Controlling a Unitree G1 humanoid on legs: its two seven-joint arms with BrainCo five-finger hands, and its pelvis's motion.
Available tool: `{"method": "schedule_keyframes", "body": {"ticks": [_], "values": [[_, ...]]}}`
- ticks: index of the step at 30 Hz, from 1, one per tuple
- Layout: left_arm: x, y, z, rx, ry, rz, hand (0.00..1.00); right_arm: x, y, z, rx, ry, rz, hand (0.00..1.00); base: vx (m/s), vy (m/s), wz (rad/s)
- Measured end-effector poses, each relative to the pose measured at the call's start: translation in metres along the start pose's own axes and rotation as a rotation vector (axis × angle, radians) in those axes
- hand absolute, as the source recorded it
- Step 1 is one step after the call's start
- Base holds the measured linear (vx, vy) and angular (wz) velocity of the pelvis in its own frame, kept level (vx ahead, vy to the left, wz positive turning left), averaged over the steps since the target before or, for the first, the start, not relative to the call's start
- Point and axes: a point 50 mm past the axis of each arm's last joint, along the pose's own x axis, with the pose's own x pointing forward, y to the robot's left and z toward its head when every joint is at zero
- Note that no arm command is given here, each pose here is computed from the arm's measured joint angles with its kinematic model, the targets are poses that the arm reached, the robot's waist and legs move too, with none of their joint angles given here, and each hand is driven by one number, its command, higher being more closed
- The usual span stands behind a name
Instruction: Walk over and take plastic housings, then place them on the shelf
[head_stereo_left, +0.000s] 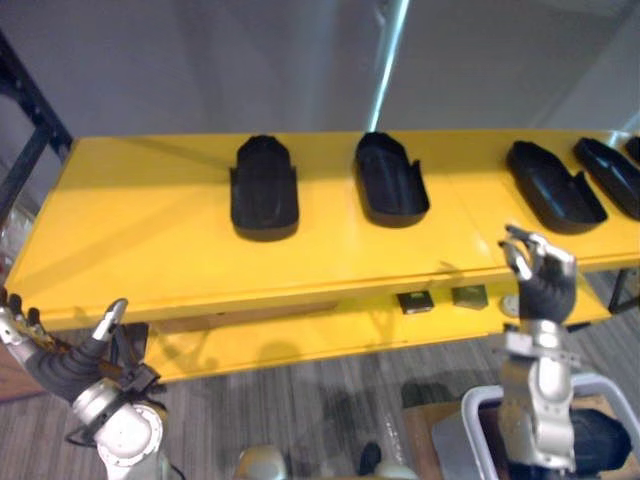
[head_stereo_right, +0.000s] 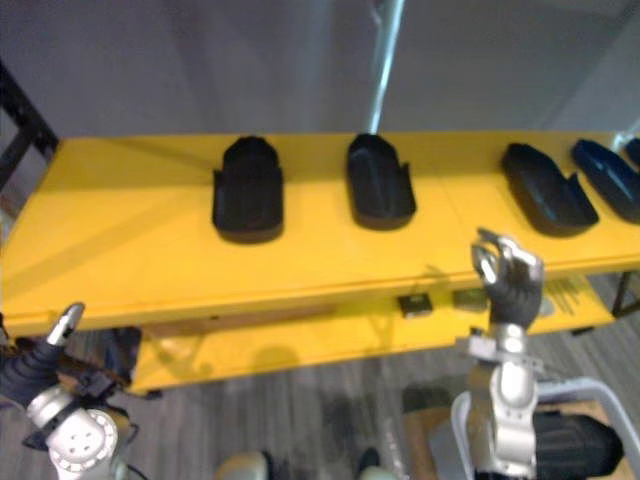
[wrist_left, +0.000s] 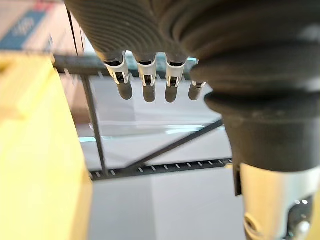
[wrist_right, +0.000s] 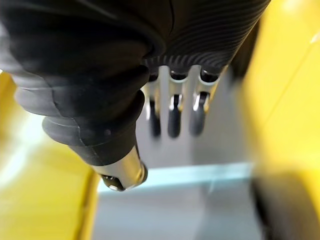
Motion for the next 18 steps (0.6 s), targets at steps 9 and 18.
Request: {"method": "schedule_keyframes", "body": {"ticks": [9, 18], "values": [[-0.020, -0.028, 0.001, -0.102, 0.040, -0.118, 0.00, -0.051, -0.034, -0.023, 0.028, 0.108, -0.169, 0.00, -0.02, 0.000, -0.32], [-0.047, -0.085, 0.018, -0.275, 0.036, -0.506, 0.00, -0.037, -0.015, -0.029, -0.078, 0.090, -0.195, 0.00, -0.02, 0.000, -0.16]]}}
